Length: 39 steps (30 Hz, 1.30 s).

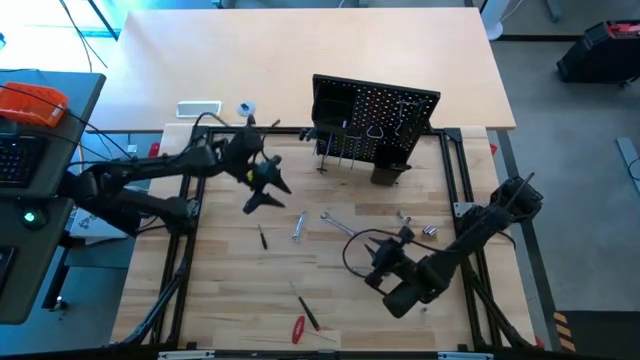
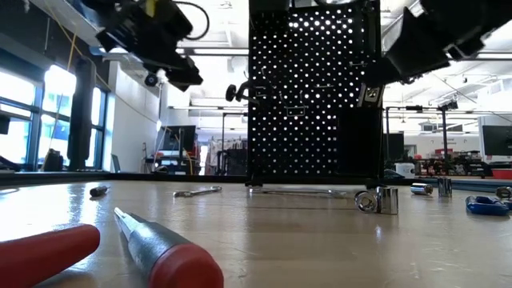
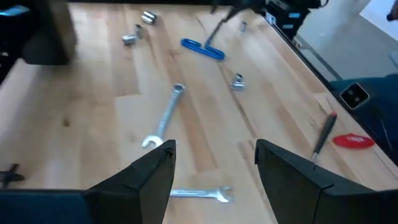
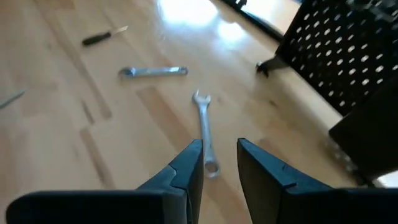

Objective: Hang tools onto peg board
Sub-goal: Hang the silver socket onto the pegboard

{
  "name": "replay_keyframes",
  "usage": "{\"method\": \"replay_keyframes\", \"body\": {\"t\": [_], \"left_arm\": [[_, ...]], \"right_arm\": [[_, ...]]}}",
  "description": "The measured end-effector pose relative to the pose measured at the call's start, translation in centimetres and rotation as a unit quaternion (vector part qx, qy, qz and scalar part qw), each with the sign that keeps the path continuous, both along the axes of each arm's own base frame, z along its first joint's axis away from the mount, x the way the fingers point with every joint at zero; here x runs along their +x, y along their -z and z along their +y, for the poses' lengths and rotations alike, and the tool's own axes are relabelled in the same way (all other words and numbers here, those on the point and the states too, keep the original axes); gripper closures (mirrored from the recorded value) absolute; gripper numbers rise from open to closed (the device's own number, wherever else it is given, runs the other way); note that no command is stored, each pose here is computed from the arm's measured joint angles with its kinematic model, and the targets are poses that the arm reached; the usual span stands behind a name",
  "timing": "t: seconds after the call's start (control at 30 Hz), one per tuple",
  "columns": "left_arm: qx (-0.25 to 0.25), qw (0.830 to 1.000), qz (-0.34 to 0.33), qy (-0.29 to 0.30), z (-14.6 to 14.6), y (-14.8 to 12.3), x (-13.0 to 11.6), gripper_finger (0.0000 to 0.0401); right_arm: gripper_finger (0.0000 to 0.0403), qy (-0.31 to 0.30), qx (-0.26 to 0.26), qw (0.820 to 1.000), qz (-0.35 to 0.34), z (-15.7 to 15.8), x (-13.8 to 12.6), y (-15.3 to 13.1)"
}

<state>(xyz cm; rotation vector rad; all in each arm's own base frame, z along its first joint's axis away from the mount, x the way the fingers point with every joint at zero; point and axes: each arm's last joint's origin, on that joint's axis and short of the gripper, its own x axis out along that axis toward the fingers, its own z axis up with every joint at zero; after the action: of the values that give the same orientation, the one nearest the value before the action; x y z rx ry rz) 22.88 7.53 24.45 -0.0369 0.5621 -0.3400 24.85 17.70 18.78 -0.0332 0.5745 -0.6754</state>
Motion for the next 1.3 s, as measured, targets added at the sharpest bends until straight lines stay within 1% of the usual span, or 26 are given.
{"method": "replay_keyframes", "body": {"t": [0.2,0.37,0.6,0.73,0.83,0.97,1.1,1.3], "left_arm": [[-0.001,1.0,-0.002,0.004,-3.5,1.1,-0.5,0.0185],[-0.021,0.999,-0.027,0.038,-6.2,1.6,-0.2,0.0185],[-0.016,0.996,-0.053,0.073,-9.8,1.6,0.0,0.0185],[-0.011,0.992,-0.08,0.099,-11.8,1.1,0.0,0.0185],[-0.002,0.99,-0.094,0.106,-12.8,0.9,-0.1,0.0185],[0.011,0.989,-0.101,0.106,-13.6,1.0,-0.1,0.0185],[0.01,0.988,-0.102,0.115,-14.2,1.4,0.4,0.0185],[0.008,0.988,-0.091,0.122,-15.0,3.1,1.9,0.0185]], "right_arm": [[0.0311,-0.009,0.054,0.998,0.04,0.2,-0.2,0.3],[0.0311,-0.021,0.105,0.99,0.091,0.5,-0.5,0.7],[0.0311,-0.012,0.153,0.981,0.121,1.3,-1.7,0.9],[0.0311,0.007,0.183,0.971,0.151,1.9,-2.9,1.1],[0.0311,0.03,0.201,0.964,0.17,2.3,-4.0,1.2],[0.0311,0.062,0.219,0.957,0.18,2.7,-5.3,1.3],[0.0311,0.091,0.23,0.953,0.172,2.9,-6.2,1.7],[0.0311,0.131,0.239,0.947,0.17,2.3,-7.2,3.0]]}}
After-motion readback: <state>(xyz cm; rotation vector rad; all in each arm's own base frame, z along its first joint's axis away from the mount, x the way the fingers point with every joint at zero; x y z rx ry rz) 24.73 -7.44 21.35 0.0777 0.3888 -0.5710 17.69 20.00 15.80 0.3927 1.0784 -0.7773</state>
